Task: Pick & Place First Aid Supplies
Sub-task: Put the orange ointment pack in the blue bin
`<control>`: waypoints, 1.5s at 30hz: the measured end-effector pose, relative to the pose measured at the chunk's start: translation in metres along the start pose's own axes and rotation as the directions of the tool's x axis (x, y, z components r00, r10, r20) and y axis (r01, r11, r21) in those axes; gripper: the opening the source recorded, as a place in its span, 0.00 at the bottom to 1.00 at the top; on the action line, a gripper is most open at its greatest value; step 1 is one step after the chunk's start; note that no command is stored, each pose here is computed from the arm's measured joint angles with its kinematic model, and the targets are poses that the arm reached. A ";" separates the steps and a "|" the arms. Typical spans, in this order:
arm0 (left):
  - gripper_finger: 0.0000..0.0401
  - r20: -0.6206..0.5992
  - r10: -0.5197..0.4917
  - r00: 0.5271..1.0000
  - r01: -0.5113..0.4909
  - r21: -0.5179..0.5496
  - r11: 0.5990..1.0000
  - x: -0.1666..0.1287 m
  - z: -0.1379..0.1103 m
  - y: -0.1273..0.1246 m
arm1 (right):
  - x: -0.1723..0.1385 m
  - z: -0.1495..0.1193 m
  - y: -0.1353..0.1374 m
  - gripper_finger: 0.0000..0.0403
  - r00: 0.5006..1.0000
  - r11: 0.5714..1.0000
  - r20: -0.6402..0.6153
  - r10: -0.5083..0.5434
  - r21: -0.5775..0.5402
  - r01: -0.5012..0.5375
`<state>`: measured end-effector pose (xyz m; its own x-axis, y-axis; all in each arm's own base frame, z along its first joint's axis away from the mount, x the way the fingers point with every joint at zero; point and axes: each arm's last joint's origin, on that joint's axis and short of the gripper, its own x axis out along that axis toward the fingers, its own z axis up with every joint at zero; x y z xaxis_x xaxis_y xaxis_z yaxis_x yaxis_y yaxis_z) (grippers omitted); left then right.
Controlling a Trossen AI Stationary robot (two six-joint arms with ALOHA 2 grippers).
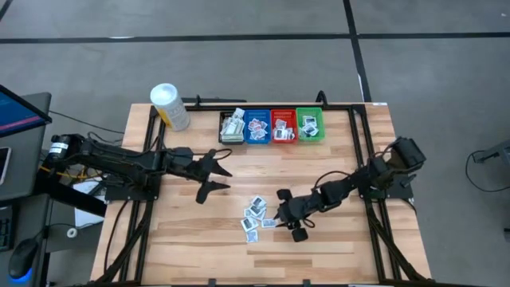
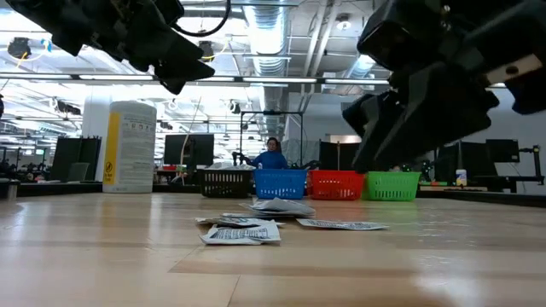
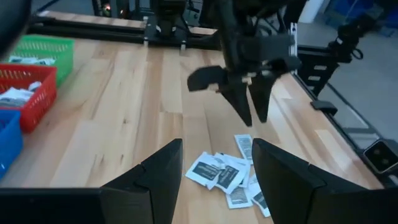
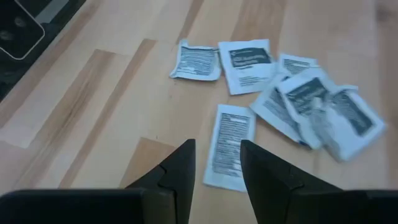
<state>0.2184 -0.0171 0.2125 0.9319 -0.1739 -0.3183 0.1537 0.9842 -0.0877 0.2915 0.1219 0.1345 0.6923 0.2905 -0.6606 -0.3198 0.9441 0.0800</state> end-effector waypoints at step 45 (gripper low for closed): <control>0.49 0.027 0.060 0.998 -0.058 -0.054 0.997 0.001 0.001 -0.018 | 0.028 -0.023 0.001 0.30 0.996 0.997 -0.060 -0.069 -0.035 0.067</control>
<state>0.2171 -0.0353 0.2146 0.9478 -0.1140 -0.2978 0.0813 0.9894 -0.1200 0.2961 0.1278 0.0990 0.6729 0.2146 -0.7079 -0.2951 0.9554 0.0091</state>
